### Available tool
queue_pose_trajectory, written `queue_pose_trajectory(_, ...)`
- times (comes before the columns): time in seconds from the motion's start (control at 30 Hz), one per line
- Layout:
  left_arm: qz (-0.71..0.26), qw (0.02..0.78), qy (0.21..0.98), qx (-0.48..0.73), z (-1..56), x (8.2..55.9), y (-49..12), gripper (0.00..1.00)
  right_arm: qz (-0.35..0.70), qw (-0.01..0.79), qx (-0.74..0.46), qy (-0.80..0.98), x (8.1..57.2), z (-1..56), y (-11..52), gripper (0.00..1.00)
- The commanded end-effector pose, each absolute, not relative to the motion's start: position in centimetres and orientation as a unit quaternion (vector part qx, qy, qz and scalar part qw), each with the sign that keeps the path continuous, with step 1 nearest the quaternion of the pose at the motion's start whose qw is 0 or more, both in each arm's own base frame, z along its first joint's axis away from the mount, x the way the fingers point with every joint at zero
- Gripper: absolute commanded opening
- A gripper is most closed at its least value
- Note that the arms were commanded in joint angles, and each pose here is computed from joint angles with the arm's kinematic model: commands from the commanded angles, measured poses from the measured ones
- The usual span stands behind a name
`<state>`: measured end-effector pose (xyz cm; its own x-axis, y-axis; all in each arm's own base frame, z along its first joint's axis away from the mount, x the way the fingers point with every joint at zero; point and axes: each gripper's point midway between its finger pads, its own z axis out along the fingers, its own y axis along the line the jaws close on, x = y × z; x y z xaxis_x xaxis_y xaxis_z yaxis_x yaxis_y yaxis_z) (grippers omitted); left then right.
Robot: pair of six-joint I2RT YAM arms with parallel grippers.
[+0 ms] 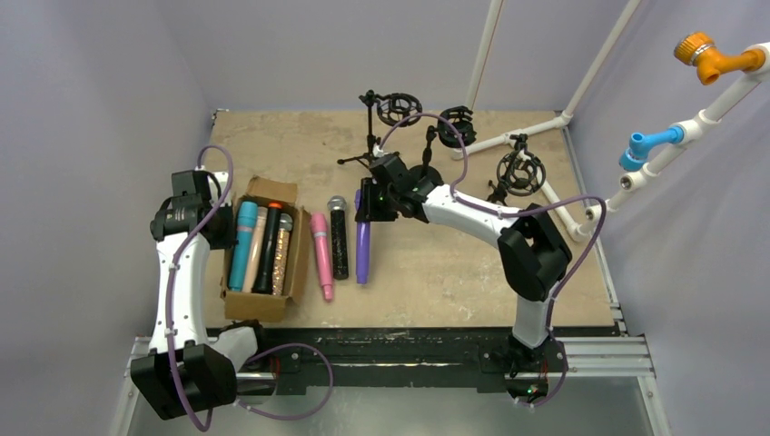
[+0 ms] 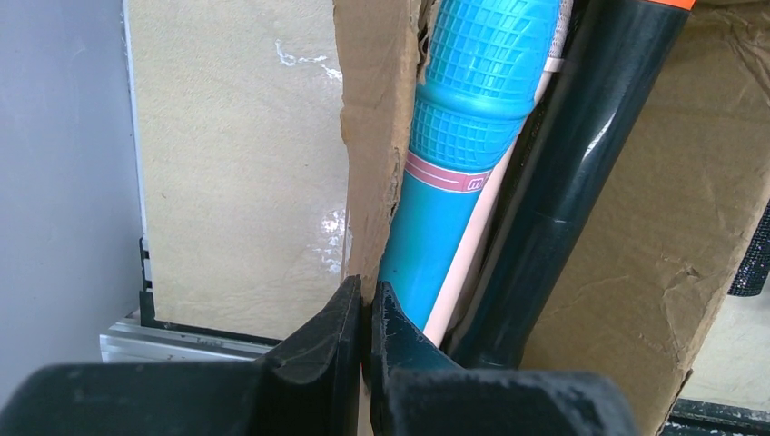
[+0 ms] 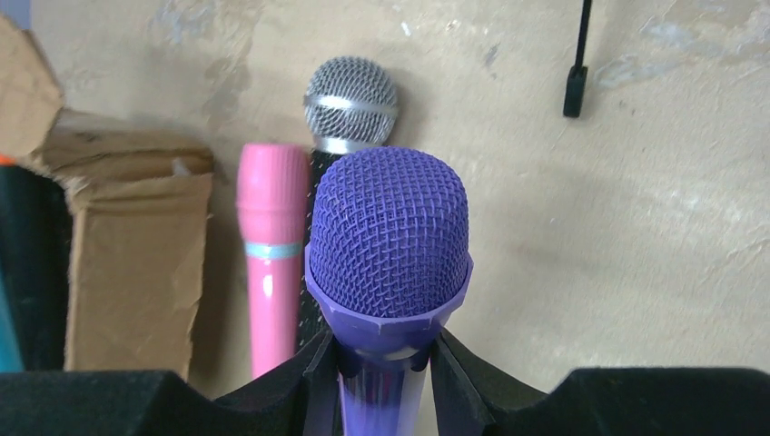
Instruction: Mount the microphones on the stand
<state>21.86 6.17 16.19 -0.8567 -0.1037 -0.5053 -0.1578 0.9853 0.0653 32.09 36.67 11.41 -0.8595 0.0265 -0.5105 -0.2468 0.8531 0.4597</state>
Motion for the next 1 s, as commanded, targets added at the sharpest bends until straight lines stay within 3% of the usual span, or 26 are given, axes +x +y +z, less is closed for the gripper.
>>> queue_pose_trajectory(0.0,0.049,0.281,0.955,-0.079,16.9,23.0,6.2,0.00,0.246,0.272,-0.041,0.929,33.9,9.9,37.1,0.38)
queue_pose_trajectory(0.13,0.030,0.276,0.957,-0.083,16.8,23.0,5.6,0.00,0.227,0.279,-0.024,0.933,35.3,8.7,37.3,0.41)
queue_pose_trajectory(0.43,0.022,0.278,0.957,-0.084,16.8,23.2,5.3,0.00,0.218,0.267,-0.028,0.938,34.6,7.4,37.8,0.65)
queue_pose_trajectory(0.77,0.025,0.278,0.957,-0.082,17.0,23.0,5.4,0.00,0.212,0.323,-0.048,0.921,30.9,13.0,39.9,0.68)
queue_pose_trajectory(0.97,0.028,0.277,0.957,-0.084,17.0,22.9,5.5,0.00,0.229,0.385,-0.061,0.892,28.6,19.8,42.0,0.68)
